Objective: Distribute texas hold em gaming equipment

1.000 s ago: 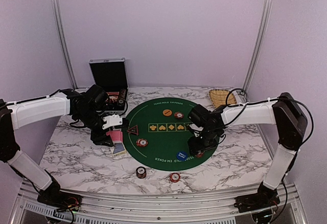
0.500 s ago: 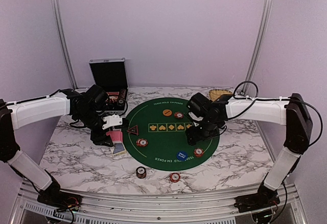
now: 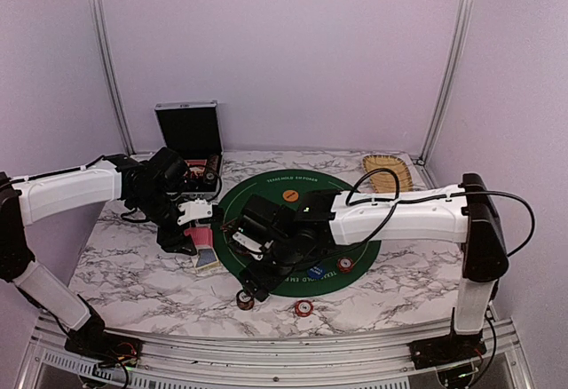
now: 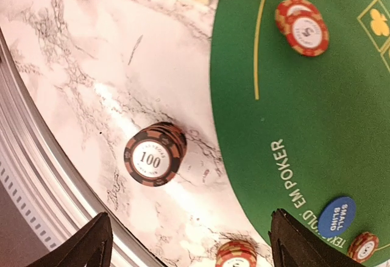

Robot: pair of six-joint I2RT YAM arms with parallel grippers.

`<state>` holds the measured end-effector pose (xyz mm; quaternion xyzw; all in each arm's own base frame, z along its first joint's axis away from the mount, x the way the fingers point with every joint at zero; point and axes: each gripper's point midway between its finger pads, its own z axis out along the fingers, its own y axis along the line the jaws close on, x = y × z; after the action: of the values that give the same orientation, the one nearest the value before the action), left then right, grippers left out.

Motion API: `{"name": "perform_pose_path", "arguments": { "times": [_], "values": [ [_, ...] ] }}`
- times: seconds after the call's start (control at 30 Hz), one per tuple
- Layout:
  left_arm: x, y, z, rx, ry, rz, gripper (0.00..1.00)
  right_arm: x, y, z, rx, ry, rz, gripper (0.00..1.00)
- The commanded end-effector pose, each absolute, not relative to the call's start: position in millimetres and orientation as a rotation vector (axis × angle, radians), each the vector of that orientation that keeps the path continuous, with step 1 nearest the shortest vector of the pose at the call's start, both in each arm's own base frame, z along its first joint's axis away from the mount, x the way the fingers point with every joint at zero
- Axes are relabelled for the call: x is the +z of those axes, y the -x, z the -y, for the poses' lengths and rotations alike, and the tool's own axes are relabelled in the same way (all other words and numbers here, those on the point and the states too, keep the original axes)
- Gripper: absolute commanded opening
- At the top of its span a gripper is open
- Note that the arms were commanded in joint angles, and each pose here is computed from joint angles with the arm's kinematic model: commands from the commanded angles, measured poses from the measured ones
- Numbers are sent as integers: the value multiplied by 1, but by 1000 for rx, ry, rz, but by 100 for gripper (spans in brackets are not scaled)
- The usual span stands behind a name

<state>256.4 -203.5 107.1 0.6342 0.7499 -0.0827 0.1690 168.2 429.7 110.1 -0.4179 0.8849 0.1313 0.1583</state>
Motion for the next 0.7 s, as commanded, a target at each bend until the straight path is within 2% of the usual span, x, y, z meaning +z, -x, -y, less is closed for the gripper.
{"name": "perform_pose_path", "arguments": {
  "times": [0.0,0.67],
  "values": [
    [121,-258,205,-254,-1773,-2119,0,109,-158,-450,392,1286,-2498,87],
    [120,-258,198,-251,-1766,-2127,0,68,-147,-477,401,1418,-2505,83]
  ]
}}
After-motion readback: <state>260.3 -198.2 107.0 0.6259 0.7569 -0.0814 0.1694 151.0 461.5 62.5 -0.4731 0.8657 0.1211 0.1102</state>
